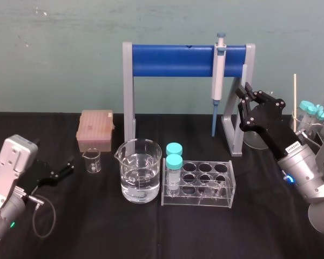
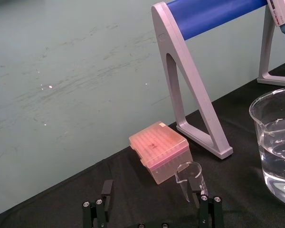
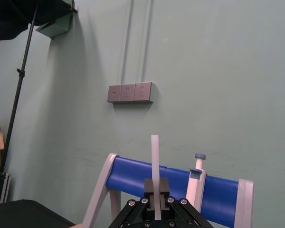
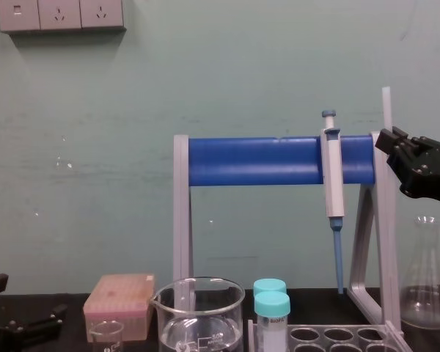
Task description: Pick up the stirring rod with one hand, then place it down.
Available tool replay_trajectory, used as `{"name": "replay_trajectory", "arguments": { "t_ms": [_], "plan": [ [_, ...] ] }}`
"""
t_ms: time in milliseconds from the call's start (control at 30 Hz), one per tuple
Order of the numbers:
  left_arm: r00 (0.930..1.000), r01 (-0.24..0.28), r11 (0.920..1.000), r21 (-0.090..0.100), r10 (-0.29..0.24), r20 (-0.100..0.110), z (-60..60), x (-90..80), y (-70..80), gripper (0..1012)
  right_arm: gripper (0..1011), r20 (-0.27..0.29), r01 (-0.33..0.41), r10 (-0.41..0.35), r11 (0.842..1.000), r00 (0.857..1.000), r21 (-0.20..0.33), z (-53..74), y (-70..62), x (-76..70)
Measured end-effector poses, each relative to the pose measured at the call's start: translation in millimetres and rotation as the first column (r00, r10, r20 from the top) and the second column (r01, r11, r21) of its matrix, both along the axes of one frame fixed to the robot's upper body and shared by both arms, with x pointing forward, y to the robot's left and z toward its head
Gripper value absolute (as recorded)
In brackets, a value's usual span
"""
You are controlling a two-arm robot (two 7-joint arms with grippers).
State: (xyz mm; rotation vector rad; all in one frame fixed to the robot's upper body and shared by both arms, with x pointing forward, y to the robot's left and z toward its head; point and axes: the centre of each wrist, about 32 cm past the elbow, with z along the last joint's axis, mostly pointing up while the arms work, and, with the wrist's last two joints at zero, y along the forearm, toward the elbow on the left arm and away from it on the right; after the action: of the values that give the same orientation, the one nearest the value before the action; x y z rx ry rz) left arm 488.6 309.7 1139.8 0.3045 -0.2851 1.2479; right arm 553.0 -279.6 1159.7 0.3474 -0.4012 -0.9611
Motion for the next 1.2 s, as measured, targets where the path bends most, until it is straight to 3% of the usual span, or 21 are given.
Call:
{"name": "replay_trajectory", "arguments": {
  "t_ms": [933, 1200],
  "plan": [
    [1.0000, 0.000, 1.0000, 0.000, 0.000, 0.000, 0.0, 0.0, 0.0, 1000, 62, 0.000, 0.000, 0.000, 1.000, 1.000, 0.000, 0.0, 0.0, 0.0],
    [1.0000, 0.000, 1.0000, 0.000, 0.000, 0.000, 0.0, 0.0, 0.0, 1000, 62, -0.025, -0.053, 0.052, 0.998, 0.998, -0.019, -0.9, -4.5, -0.2]
  ]
}}
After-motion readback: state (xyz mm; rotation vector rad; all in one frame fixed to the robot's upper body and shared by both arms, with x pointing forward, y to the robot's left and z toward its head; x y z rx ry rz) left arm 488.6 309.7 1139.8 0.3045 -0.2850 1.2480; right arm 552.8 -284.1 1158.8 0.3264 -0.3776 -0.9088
